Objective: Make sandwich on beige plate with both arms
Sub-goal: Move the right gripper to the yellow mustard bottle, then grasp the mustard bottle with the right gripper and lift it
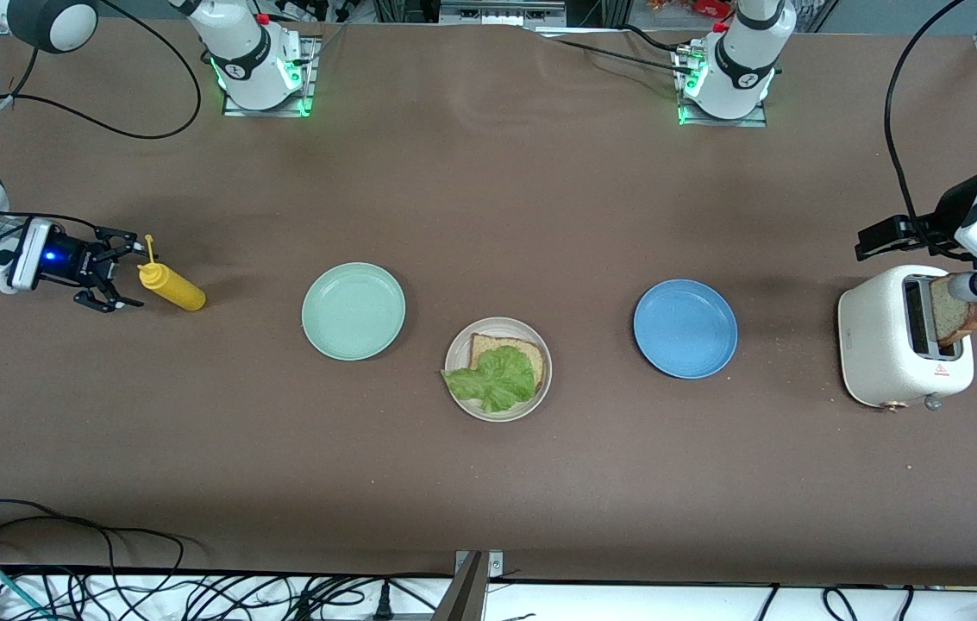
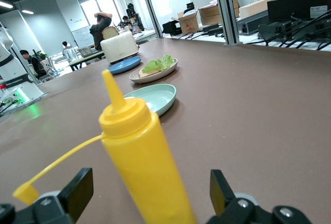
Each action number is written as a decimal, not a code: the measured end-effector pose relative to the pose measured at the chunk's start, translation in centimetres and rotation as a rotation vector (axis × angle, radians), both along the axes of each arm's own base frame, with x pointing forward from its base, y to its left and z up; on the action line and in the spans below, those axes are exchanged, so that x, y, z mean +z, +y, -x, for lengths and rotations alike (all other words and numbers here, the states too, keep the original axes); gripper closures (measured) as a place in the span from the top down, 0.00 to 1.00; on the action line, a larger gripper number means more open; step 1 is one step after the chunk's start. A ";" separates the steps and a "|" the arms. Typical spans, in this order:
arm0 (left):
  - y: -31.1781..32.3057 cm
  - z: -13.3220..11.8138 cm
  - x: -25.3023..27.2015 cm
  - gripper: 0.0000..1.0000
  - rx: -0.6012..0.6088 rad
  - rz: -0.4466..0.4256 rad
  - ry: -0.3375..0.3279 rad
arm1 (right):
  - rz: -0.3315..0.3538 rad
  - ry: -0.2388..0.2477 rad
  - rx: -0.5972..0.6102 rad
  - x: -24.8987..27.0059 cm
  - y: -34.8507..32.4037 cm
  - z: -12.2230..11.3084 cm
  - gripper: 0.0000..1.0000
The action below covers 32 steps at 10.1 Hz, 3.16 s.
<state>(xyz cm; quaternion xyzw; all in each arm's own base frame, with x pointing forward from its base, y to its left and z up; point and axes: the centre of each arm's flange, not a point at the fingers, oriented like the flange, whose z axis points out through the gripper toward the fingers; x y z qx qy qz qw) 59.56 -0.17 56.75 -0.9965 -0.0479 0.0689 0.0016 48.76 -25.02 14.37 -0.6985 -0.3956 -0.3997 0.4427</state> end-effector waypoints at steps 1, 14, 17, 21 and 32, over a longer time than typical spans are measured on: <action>0.0 0.0 0.0 1.00 0.000 0.000 0.000 | 0.001 -0.012 -0.001 0.1 0.0 -0.6 1.00; 0.0 0.0 -0.1 1.00 0.000 0.000 0.001 | -0.078 -0.005 -0.007 -4.2 0.8 0.2 1.00; 0.0 -0.1 -0.3 1.00 0.001 0.000 0.006 | -0.094 -0.020 -0.006 -5.0 0.6 1.8 1.00; 0.1 -0.2 -0.6 1.00 0.002 0.000 0.010 | -0.114 -0.023 0.012 -5.6 2.1 1.5 1.00; 0.1 -0.3 -0.8 1.00 0.003 -0.001 0.013 | 0.057 -0.142 -0.006 -4.0 3.7 -4.3 0.31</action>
